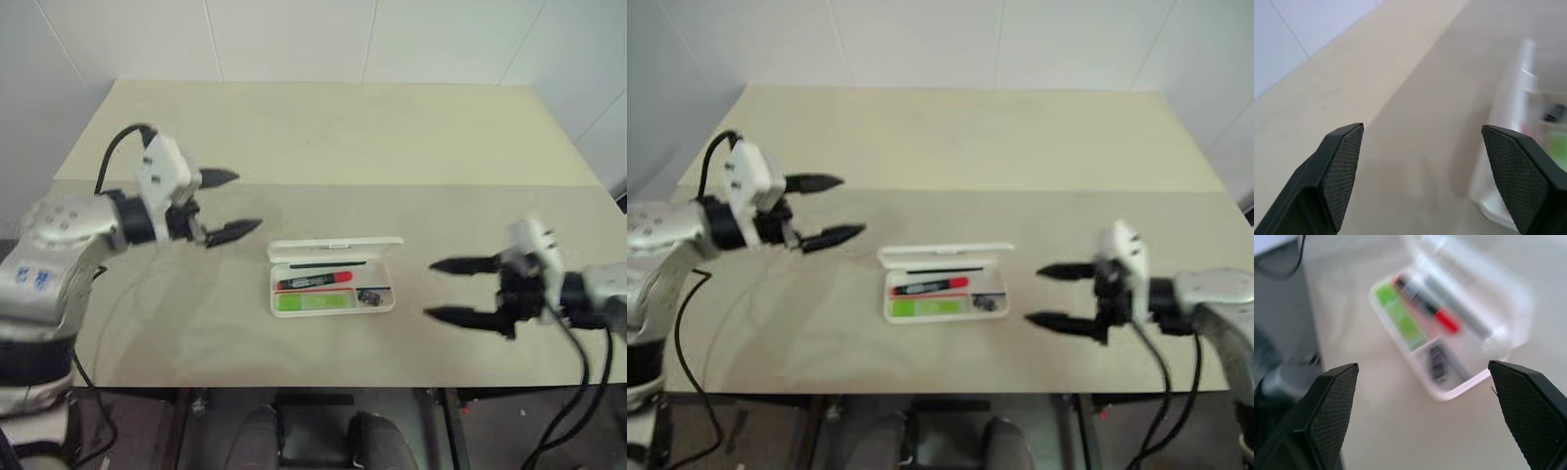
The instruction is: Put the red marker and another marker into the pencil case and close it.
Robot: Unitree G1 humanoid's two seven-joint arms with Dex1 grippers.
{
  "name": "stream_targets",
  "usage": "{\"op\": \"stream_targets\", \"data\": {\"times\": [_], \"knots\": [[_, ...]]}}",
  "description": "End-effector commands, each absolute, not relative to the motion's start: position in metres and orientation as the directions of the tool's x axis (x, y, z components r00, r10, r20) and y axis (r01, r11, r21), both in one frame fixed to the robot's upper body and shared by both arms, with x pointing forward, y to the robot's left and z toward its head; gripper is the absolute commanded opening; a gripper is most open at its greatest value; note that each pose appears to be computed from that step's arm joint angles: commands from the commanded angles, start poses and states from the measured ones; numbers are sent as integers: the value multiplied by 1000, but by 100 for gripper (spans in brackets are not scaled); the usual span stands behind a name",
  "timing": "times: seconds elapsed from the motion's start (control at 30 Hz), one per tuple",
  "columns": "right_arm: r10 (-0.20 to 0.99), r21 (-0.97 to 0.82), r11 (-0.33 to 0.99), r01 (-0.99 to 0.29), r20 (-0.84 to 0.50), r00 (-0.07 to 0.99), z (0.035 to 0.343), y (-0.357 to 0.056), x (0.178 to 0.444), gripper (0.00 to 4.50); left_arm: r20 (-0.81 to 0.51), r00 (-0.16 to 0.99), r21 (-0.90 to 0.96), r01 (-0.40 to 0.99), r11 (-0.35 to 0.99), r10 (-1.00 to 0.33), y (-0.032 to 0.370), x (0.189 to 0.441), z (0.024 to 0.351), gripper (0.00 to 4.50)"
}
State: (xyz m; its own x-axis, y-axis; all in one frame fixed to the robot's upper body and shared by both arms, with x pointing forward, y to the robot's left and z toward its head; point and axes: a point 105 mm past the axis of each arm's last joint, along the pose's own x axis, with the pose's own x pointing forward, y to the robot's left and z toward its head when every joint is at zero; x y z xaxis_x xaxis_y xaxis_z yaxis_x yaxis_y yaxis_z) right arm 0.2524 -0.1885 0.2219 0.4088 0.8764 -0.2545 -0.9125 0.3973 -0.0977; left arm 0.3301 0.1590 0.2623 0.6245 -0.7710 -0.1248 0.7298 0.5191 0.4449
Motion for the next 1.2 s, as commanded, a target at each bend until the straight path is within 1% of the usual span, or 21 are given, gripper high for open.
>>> {"op": "stream_targets", "data": {"times": [0.03,0.1,0.17,0.23,0.3,0.47,0.53,0.57,0.73,0.87,1.03,1.2], "knots": [[922,-183,341,-922,-127,366,261,-179,241,448,-127,644,465,710,528,-754,153,355,266,414],[939,-205,307,-930,-92,330,272,-171,233,448,-123,641,445,718,535,-758,149,368,267,414],[947,-222,293,-930,-67,314,280,-162,229,450,-124,630,435,729,529,-766,143,378,266,372],[944,-235,306,-923,-48,325,286,-157,230,450,-138,605,422,752,506,-784,134,383,262,315],[944,-245,316,-917,-18,330,293,-153,230,450,-150,576,403,778,482,-804,125,387,256,248],[942,-262,322,-910,-4,335,300,-150,229,450,-191,510,366,830,421,-839,113,384,240,86],[943,-270,319,-908,-1,332,302,-149,229,450,-205,495,353,842,408,-844,109,382,232,12],[943,-275,319,-907,-6,333,302,-149,229,450,-216,480,350,851,392,-850,107,380,228,2],[937,-280,327,-903,-26,348,300,-150,231,450,-229,386,342,891,298,-893,98,356,220,2],[936,-282,327,-902,-37,351,299,-151,232,450,-348,298,344,922,175,-889,98,328,197,2],[931,-282,331,-900,-56,360,296,-152,235,450,-402,271,337,932,133,-875,96,312,182,2],[931,-282,330,-901,-62,360,294,-151,237,450,-527,285,377,923,81,-801,97,305,146,2]]}}
